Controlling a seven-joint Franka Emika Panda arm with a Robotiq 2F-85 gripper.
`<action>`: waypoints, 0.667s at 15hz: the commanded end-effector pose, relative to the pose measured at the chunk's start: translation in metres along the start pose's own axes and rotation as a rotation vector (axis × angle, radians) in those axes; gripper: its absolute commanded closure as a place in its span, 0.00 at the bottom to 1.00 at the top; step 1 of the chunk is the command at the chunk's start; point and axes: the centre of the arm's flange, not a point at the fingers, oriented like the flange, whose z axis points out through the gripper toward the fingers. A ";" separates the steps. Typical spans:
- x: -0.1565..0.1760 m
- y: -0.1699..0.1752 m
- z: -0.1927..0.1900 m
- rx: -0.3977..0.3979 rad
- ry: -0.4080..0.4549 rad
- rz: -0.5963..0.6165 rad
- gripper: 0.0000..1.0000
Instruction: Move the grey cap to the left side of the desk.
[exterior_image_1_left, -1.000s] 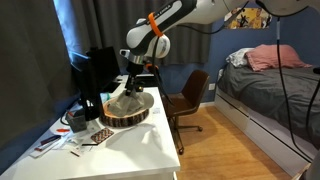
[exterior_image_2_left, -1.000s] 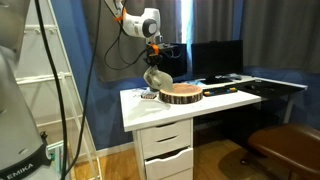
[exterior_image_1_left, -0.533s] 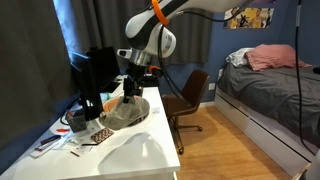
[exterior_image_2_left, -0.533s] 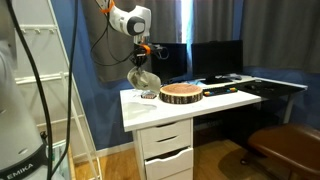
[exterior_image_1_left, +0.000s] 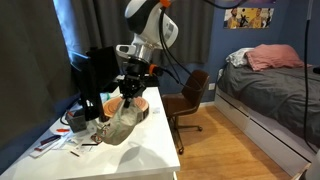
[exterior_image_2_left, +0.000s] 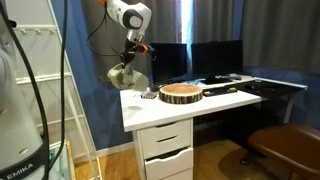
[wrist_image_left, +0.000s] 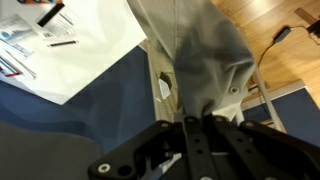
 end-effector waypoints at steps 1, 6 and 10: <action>0.007 -0.002 -0.016 0.136 0.075 -0.131 0.93; 0.008 -0.010 -0.016 0.181 0.077 -0.159 0.94; 0.009 -0.008 -0.014 0.185 0.082 -0.171 0.94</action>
